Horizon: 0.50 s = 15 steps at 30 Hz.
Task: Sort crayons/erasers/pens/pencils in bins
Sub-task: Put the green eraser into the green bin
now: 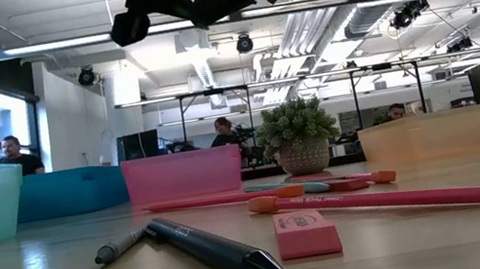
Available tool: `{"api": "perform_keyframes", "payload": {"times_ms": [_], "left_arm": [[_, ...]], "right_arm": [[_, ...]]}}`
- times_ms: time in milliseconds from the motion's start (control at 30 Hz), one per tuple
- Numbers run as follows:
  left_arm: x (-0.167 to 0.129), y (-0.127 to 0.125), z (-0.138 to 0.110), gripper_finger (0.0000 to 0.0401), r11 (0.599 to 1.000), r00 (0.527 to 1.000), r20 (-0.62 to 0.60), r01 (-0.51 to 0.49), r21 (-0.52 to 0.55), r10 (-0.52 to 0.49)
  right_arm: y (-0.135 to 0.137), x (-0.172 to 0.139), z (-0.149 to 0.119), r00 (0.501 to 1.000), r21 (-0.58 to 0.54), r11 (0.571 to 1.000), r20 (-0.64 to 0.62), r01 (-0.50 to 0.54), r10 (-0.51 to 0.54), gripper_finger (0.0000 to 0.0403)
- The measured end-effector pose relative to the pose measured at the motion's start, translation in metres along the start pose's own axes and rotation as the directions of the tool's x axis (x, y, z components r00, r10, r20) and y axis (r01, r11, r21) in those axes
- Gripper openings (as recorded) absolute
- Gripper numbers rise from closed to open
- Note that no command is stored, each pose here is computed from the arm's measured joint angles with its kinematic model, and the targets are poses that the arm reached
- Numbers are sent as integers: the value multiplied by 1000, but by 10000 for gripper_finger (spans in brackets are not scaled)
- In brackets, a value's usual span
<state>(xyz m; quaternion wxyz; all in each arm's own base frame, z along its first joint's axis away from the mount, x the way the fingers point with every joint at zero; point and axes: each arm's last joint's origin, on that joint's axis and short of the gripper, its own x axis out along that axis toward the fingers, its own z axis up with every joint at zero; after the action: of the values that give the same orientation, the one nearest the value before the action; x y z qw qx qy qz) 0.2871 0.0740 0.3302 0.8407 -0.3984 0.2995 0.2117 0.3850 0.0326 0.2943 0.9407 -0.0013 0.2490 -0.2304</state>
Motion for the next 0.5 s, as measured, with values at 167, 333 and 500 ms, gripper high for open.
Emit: {"api": "perform_keyframes", "payload": {"times_ms": [167, 333, 500], "left_arm": [[0, 2, -1, 8, 1000, 1000, -1, -27, -1, 27], [0, 8, -5, 8, 993, 993, -16, -115, 12, 115], [-3, 9, -9, 8, 989, 988, -37, -148, 30, 149]], "right_arm": [[0, 0, 0, 1000, -2, 1000, -5, -4, 4, 127], [-1, -4, 2, 999, 0, 999, -12, -42, 42, 143], [-5, -12, 3, 998, -1, 998, -29, -57, 57, 145]]}}
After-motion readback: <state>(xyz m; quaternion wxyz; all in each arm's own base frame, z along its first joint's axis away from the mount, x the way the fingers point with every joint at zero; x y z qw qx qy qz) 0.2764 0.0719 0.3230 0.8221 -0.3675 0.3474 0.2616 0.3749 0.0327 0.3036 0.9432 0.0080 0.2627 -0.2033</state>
